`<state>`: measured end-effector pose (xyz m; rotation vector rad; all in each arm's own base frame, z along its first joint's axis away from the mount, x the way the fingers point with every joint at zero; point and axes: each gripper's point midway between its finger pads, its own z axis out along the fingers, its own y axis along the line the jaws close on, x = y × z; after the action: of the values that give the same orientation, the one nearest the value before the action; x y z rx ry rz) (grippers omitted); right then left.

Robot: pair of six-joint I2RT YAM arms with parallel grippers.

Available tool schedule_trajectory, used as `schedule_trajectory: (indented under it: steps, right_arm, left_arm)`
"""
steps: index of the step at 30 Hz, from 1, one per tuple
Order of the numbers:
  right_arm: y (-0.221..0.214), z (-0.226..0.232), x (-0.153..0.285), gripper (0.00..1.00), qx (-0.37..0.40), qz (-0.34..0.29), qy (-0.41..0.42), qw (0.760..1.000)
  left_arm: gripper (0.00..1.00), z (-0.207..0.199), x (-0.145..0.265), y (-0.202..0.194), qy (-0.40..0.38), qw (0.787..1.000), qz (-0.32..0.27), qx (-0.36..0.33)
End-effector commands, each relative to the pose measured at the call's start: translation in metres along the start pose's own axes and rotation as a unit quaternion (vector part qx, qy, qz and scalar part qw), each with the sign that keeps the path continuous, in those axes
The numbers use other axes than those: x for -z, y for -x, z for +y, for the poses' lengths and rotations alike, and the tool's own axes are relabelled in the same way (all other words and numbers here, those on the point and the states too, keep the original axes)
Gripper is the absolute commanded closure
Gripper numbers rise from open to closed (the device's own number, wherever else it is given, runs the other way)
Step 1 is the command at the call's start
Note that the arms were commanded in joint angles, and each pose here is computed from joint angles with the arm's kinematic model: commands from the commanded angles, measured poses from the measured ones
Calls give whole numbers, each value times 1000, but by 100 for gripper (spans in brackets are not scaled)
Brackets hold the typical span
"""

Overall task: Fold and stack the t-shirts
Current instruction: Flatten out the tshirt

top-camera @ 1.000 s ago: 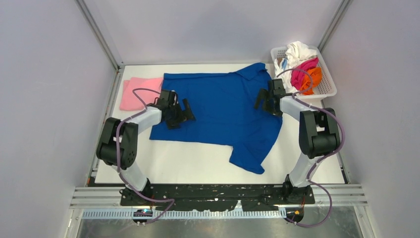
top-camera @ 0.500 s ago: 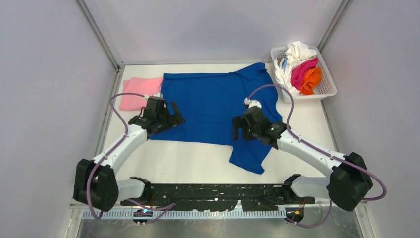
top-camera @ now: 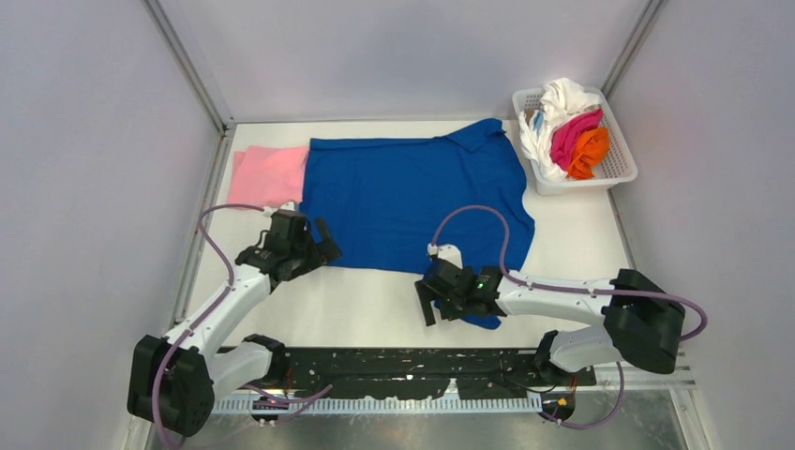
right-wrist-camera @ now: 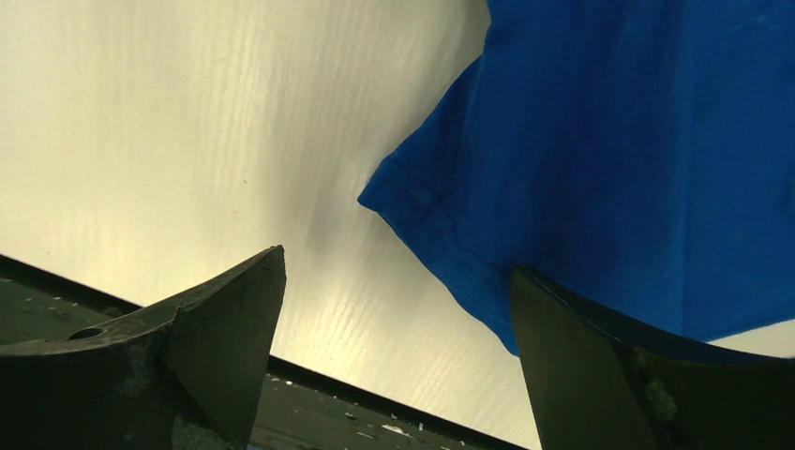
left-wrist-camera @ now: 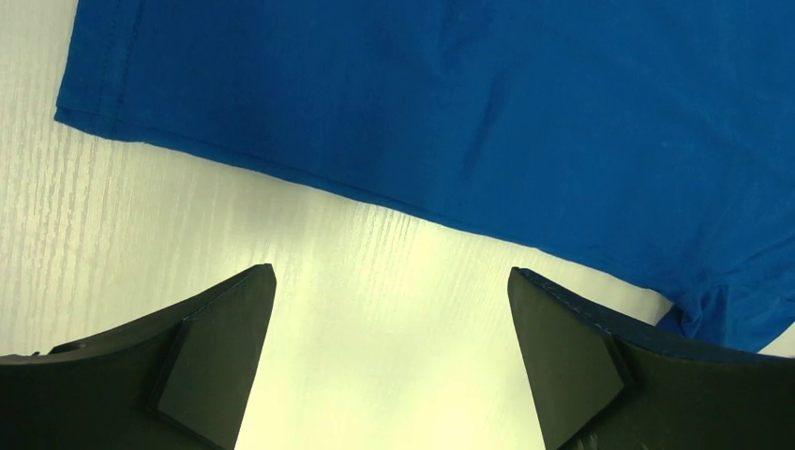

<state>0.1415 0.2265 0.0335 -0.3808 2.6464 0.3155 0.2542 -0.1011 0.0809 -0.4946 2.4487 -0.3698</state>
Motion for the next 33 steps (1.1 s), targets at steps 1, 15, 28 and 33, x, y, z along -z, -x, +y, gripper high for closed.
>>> schedule_trajectory:
  steps: [1,15,28,33]
  right_arm:
    - [9,13,-9,5,9,-19,-18,1000]
    - [9,82,19,5,40,4,30,999]
    - [-12,-27,44,5,-47,-42,-63,996]
    - [-10,-26,42,5,-77,-67,12,995]
  left_arm:
    - [0,2,5,1,-1,1000,-12,8]
    - [0,8,14,6,5,999,-36,8]
    - [0,-1,9,1,-16,1000,-20,9]
    - [0,-3,5,-1,-23,1000,-13,12]
